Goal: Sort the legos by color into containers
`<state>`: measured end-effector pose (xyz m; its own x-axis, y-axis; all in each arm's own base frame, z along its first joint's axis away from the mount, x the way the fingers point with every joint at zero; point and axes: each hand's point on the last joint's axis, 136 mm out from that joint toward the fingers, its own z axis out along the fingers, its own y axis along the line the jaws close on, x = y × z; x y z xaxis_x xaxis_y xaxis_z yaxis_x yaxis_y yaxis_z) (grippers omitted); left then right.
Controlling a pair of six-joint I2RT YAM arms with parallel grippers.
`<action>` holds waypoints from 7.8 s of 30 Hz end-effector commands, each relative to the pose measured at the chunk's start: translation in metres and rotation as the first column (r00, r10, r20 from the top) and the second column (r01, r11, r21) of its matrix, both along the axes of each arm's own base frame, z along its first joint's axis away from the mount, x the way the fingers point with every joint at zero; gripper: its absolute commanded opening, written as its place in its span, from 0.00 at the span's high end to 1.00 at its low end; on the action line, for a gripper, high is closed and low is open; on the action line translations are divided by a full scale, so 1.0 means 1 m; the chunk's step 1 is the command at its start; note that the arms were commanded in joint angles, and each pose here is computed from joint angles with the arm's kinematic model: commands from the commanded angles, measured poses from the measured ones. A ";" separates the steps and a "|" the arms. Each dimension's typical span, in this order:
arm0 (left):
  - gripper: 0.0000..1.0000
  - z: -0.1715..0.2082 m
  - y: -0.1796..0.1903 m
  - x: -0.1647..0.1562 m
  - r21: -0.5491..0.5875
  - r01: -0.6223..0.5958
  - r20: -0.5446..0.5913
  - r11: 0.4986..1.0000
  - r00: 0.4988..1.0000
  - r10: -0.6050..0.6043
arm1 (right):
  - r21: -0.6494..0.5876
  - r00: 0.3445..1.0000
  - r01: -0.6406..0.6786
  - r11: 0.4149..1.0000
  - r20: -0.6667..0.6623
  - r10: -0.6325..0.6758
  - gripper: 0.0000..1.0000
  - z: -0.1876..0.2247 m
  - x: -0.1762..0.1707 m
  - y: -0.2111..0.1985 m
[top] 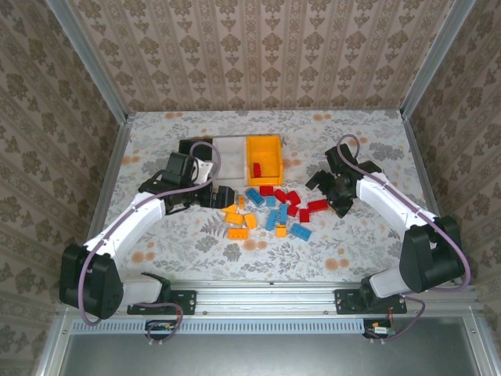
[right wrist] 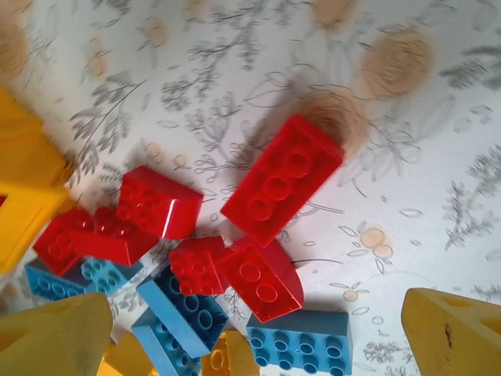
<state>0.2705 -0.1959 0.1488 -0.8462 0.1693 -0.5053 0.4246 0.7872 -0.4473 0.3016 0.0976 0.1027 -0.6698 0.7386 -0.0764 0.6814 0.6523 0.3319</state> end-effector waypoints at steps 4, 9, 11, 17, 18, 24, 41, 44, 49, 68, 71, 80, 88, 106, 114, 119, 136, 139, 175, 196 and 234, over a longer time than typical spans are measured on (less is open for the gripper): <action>0.00 0.008 0.004 0.000 0.027 0.018 0.044 0.999 0.999 -0.019 | -0.039 0.961 0.230 0.973 -0.148 -0.233 0.05 -0.021 -0.014 -0.014; 0.00 0.005 0.009 0.001 0.042 0.005 0.050 0.999 0.999 -0.008 | 0.008 0.950 0.253 0.967 -0.190 -0.247 0.06 -0.038 -0.005 -0.001; 0.00 0.003 0.010 0.002 0.044 -0.002 0.046 0.999 0.999 0.000 | 0.016 0.948 0.255 0.967 -0.203 -0.247 0.06 -0.043 -0.002 0.001; 0.00 0.002 0.009 0.002 0.032 0.002 0.042 0.999 0.999 -0.003 | 0.015 0.944 0.248 0.969 -0.229 -0.238 0.07 -0.056 0.004 0.006; 0.00 0.002 0.009 0.002 0.030 0.003 0.042 1.000 0.999 -0.004 | 0.013 0.943 0.246 0.969 -0.236 -0.236 0.07 -0.058 0.005 0.006; 0.00 0.002 0.009 0.003 0.023 -0.002 0.043 1.000 0.999 0.001 | 0.008 0.937 0.232 0.973 -0.271 -0.221 0.07 -0.069 0.010 0.010; 0.00 0.006 0.021 0.012 0.005 -0.065 0.056 0.998 0.996 0.065 | -0.030 0.944 0.194 0.981 -0.265 -0.195 0.48 -0.080 0.019 0.007; 0.00 0.006 0.021 0.012 -0.001 -0.069 0.055 0.998 0.996 0.069 | -0.039 0.949 0.186 0.982 -0.251 -0.190 0.51 -0.076 0.020 0.005; 0.00 0.006 0.022 0.013 -0.004 -0.074 0.052 0.997 0.996 0.075 | -0.038 0.967 0.167 0.985 -0.190 -0.171 0.63 -0.068 0.024 0.001; 0.00 0.004 0.020 0.015 -0.030 -0.076 0.031 0.997 0.997 0.077 | 0.221 0.880 -0.404 0.888 0.358 0.311 0.61 0.036 0.105 0.104; 0.00 0.004 0.020 0.015 -0.029 -0.078 0.032 0.997 0.996 0.079 | 0.177 0.792 -0.563 0.807 0.394 0.466 0.61 0.050 0.111 0.143; 0.00 0.002 0.021 0.014 -0.021 -0.077 0.022 0.997 0.997 0.078 | -0.023 0.643 -0.732 0.681 0.309 0.701 0.61 0.037 0.134 0.181; 0.00 -0.001 0.023 0.014 -0.008 -0.082 0.019 0.997 0.996 0.082 | -0.123 0.605 -0.764 0.633 0.204 0.770 0.59 0.010 0.157 0.179; 0.00 -0.003 0.023 0.014 -0.010 -0.080 0.009 0.997 0.997 0.080 | -0.162 0.610 -0.743 0.649 0.232 0.757 0.47 0.041 0.148 0.169; 0.00 -0.004 0.020 0.012 -0.017 -0.074 0.006 0.997 0.997 0.074 | -0.235 0.622 -0.725 0.648 0.183 0.762 0.44 0.064 0.090 0.123; 0.00 -0.004 0.018 0.011 -0.017 -0.066 0.009 0.998 0.998 0.066 | -0.254 0.638 -0.734 0.629 0.060 0.768 0.41 0.044 0.042 0.087; 0.00 -0.007 0.016 0.007 0.007 -0.049 0.006 0.999 0.999 0.048 | -0.180 0.665 -0.746 0.641 -0.157 0.730 0.40 -0.044 -0.017 0.056; 0.00 -0.007 0.016 0.007 0.010 -0.049 0.006 0.999 0.999 0.049 | -0.172 0.665 -0.746 0.643 -0.169 0.727 0.41 -0.052 -0.016 0.057; 0.00 -0.007 0.015 0.006 0.013 -0.046 0.007 0.999 0.999 0.046 | -0.207 0.678 -0.733 0.648 -0.291 0.675 0.66 -0.089 -0.013 0.036; 0.00 -0.006 0.014 0.006 0.002 -0.045 0.010 0.999 0.999 0.045 | -0.095 0.667 -0.730 0.677 0.114 0.736 0.70 0.035 0.054 0.119; 0.00 -0.016 0.005 0.000 0.038 -0.001 -0.022 0.999 1.000 0.002 | -0.096 0.586 -0.806 0.585 0.019 0.810 0.44 -0.017 0.061 0.153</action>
<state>0.2704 -0.1917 0.1357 -0.8563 0.1725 -0.4868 0.4106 0.7991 -0.4392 0.3748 0.2491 0.1020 -0.9815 -0.0802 -0.1737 -0.1337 0.9371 0.3226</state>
